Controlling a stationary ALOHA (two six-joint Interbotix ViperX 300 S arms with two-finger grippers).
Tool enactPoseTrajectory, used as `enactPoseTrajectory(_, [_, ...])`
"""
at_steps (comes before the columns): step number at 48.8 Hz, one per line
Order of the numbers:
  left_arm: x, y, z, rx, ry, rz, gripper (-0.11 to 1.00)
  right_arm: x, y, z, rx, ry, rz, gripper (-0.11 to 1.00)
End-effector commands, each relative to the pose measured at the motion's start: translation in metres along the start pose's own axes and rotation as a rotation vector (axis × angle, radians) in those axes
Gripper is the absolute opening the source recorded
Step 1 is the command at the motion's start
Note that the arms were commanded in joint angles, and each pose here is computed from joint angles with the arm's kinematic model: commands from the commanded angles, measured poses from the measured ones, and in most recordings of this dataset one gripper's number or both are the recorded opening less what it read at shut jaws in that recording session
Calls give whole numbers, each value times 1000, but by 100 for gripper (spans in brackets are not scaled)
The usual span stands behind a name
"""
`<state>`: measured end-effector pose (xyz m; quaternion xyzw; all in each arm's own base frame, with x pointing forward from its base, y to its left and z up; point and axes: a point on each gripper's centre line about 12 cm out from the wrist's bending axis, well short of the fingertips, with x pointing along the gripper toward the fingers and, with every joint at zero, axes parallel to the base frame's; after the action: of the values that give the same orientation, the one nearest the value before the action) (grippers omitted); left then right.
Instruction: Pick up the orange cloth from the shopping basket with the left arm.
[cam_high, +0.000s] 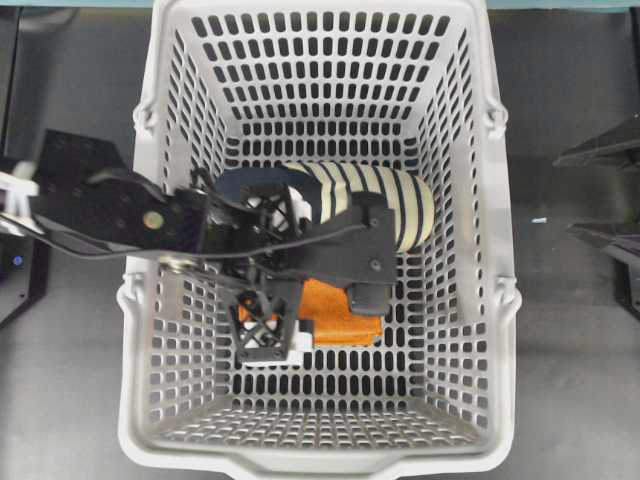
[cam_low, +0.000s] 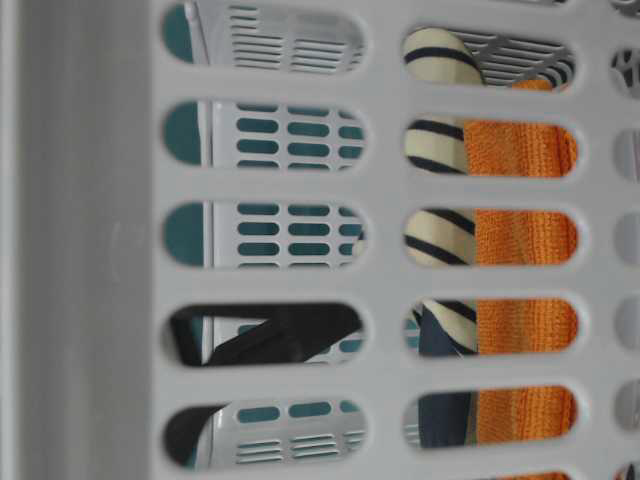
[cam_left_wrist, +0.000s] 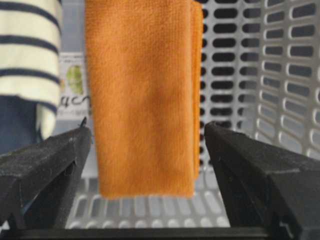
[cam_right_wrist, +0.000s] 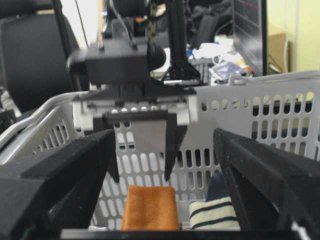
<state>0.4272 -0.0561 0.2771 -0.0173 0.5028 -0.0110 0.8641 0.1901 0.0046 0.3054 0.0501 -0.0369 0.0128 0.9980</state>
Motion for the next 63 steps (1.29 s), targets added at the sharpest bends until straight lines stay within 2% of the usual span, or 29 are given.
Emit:
enactPoseTrajectory(1, [8, -2, 1, -3, -9, -2, 88, 2, 1, 7, 8, -20, 5, 76])
enactPoseTrajectory(19, [58, -1, -21, 1, 44, 4, 88, 1, 1, 2, 28, -4, 5, 76])
enactPoseTrajectory(35, [70, 0, -30, 12, 82, 8, 84, 1, 0, -1, 26, 3, 2, 76])
enactPoseTrajectory(41, [69, 0, -29, 16, 79, 8, 70, 1, 0, -1, 28, 3, 2, 76])
enactPoseTrajectory(51, [66, 0, -28, 20, 73, 6, 21, 0, 1, -2, 29, 2, 4, 76])
enactPoseTrajectory(53, [63, 1, -26, 17, 67, 7, 14, 0, 1, -2, 29, 2, 4, 76])
enactPoseTrajectory(59, [48, 3, -16, 24, 35, 6, 13, 0, 1, -3, 29, 4, 4, 76])
enactPoseTrajectory(63, [29, 1, -2, 30, -11, 1, 13, 0, 0, -3, 29, 3, 2, 76])
